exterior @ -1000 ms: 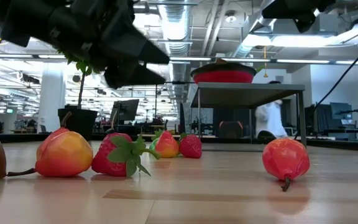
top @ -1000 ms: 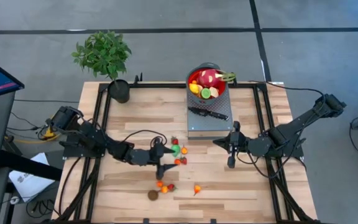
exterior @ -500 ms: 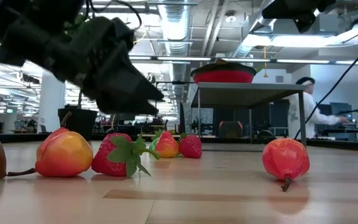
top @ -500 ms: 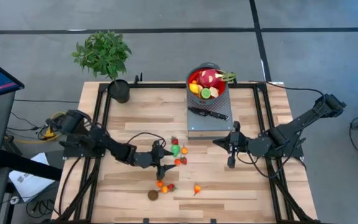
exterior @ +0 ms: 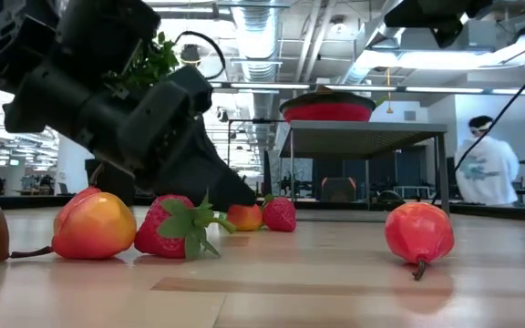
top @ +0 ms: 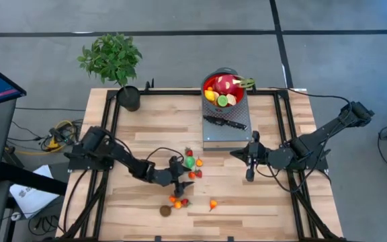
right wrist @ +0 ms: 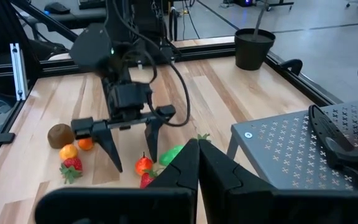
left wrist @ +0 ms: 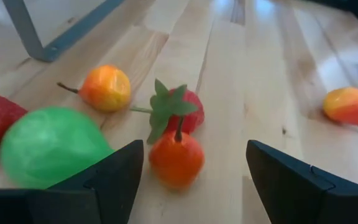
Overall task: Pick & Place Fruit
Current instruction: Put the yellow pear into the red colander on the shelf
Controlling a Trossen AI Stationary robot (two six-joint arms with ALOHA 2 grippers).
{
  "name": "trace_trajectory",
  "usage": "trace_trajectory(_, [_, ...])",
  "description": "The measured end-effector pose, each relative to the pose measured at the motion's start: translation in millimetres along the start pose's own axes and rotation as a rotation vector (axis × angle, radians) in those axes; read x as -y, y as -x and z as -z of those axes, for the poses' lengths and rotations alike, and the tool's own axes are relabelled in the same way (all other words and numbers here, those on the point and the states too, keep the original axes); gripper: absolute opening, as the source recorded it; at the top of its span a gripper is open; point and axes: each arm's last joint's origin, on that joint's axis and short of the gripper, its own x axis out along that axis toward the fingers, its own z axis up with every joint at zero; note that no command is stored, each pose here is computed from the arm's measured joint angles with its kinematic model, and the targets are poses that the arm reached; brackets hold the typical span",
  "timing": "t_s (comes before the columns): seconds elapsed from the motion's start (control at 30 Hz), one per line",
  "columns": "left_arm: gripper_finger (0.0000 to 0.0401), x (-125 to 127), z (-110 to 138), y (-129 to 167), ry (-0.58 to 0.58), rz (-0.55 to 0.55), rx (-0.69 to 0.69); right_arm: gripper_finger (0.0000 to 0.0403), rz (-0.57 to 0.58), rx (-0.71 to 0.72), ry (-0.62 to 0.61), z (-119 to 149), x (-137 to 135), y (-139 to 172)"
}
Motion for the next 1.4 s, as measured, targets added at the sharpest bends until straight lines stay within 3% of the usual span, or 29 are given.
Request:
trace_trajectory(0.6, [0.0275, 2, 7, -13, -0.011, -0.046, -0.003, 0.0, -0.004, 0.001, 0.0, 0, -1, 0])
trace_trajectory(1.07, [0.0156, 2, 8, -13, 0.055, -0.051, 0.0, 0.0, -0.004, 0.001, 0.001, 0, -1, 0])
trace_trajectory(1.4, [0.0141, 2, 7, -13, 0.079, -0.028, -0.005, 0.0, -0.004, 0.0, 0.001, 0, -1, 0])
